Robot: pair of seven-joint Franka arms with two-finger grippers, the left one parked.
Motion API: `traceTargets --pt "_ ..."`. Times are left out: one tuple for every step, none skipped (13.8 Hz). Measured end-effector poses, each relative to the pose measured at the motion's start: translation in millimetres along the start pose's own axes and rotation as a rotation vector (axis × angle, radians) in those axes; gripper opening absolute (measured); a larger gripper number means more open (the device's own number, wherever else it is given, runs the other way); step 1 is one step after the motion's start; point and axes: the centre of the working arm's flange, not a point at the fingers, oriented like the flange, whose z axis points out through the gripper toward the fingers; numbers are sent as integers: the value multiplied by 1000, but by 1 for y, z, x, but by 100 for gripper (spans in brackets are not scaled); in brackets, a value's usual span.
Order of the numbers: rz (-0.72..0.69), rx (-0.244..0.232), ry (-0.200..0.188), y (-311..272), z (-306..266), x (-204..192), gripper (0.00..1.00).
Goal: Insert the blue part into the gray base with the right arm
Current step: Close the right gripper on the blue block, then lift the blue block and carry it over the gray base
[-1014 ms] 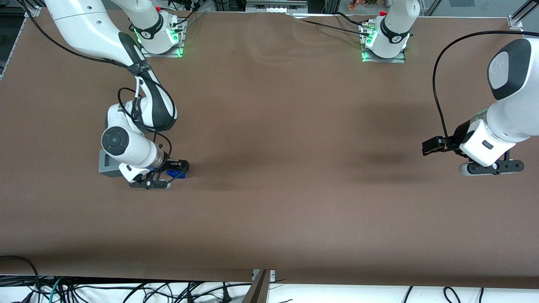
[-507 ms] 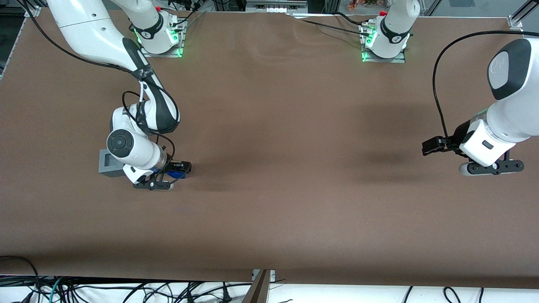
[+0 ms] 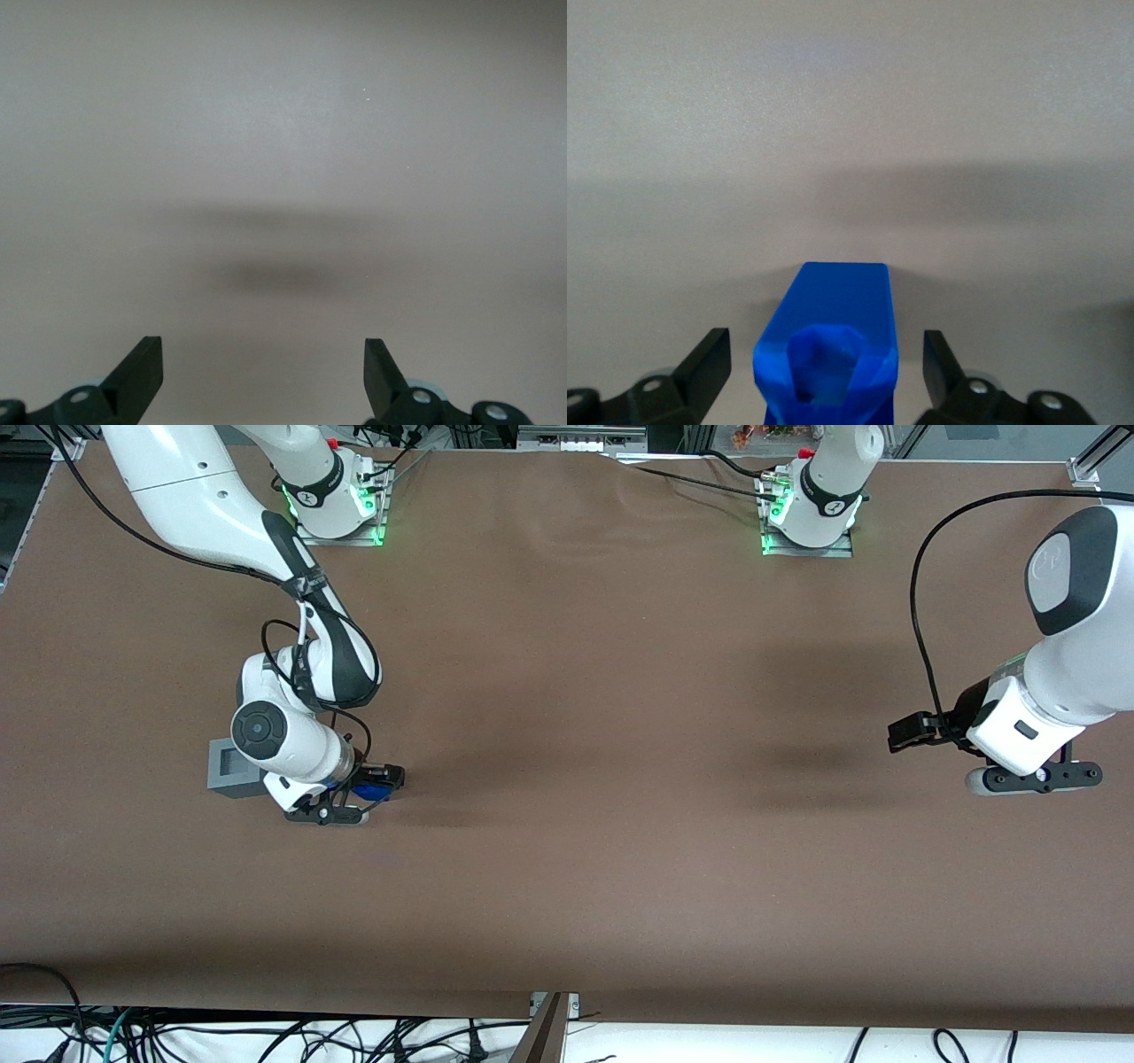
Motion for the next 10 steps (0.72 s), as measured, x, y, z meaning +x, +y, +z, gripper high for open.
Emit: traceTargets --pt "0 0 -1 0 1 0 96" --pt "0 -1 -2 0 2 0 85" --pt "0 -1 -3 0 3 -1 81" --pt "0 0 -2 0 4 -1 80" --pt "1 0 -1 1 6 -1 80" --pt "1 0 1 1 6 -1 75" --pt "1 0 1 1 6 0 75" --pt "1 0 1 1 6 0 68" --pt "1 0 1 1 6 0 57" --pt "1 0 4 1 5 0 52"
